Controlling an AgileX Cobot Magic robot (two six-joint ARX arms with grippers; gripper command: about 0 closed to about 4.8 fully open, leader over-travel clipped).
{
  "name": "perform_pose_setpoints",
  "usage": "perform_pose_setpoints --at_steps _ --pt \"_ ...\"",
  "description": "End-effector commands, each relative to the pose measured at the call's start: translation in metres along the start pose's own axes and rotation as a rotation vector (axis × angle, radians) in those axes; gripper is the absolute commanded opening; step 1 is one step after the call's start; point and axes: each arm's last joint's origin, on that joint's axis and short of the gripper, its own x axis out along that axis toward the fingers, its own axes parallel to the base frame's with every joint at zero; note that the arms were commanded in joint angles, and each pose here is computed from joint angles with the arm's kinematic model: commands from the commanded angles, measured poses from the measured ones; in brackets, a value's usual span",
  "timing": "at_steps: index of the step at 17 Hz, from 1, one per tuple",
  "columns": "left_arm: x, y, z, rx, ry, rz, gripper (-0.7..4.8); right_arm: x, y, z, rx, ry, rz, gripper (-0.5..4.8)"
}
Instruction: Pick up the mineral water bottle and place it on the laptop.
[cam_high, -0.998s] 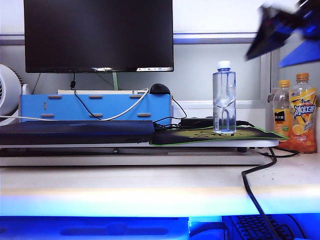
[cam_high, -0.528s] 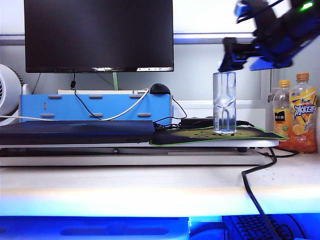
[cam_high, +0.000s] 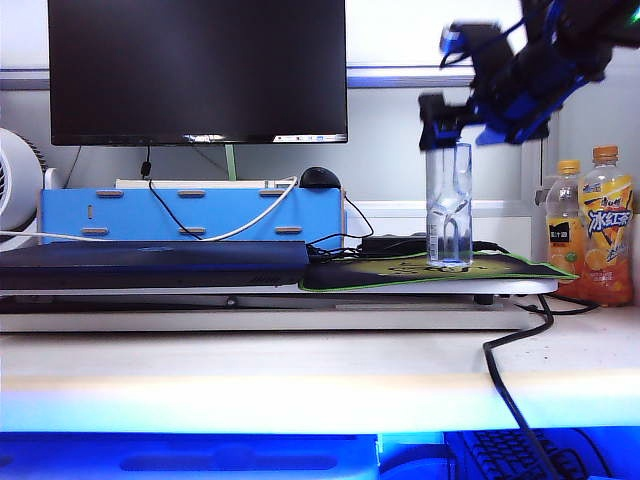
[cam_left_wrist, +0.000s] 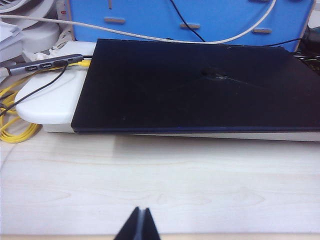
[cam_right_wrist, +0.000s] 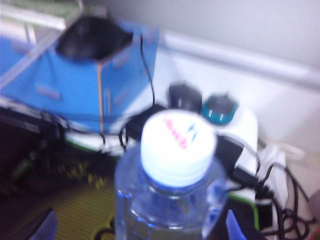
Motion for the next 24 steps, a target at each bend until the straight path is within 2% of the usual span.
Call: perform_pose_setpoints --at_steps 1,14,20,21,22,23,24 --pt "0.000 0.000 0.001 0.001 -0.011 -0.003 -0.02 0.010 -0.001 0.002 -0.015 0.016 0.001 4.79" --pt "0.000 0.000 0.001 0.001 -0.011 -0.004 -0.02 0.040 -0.004 -0.010 -0.042 0.082 -0.050 4.79" --pt "0.000 0.000 0.001 0.001 -0.011 -0.003 -0.02 0.057 -0.008 -0.001 -0.043 0.101 -0.091 4.79" --pt "0.000 0.000 0.001 0.001 -0.011 -0.003 -0.02 0.057 -0.008 -0.001 -0.043 0.098 -0.091 4.58" --pt "0.000 0.000 0.001 0.001 -0.011 -0.003 -0.02 0.057 -0.008 -0.001 -0.043 0.098 -0.092 3.10" --pt "0.000 0.000 0.001 0.001 -0.011 -0.003 -0.02 0.057 -0.008 -0.001 -0.043 0.100 -0.091 2.28" --pt "0.000 0.000 0.001 0.001 -0.011 -0.003 -0.02 0.057 -0.008 -0.001 -0.043 0.101 -0.091 2.00"
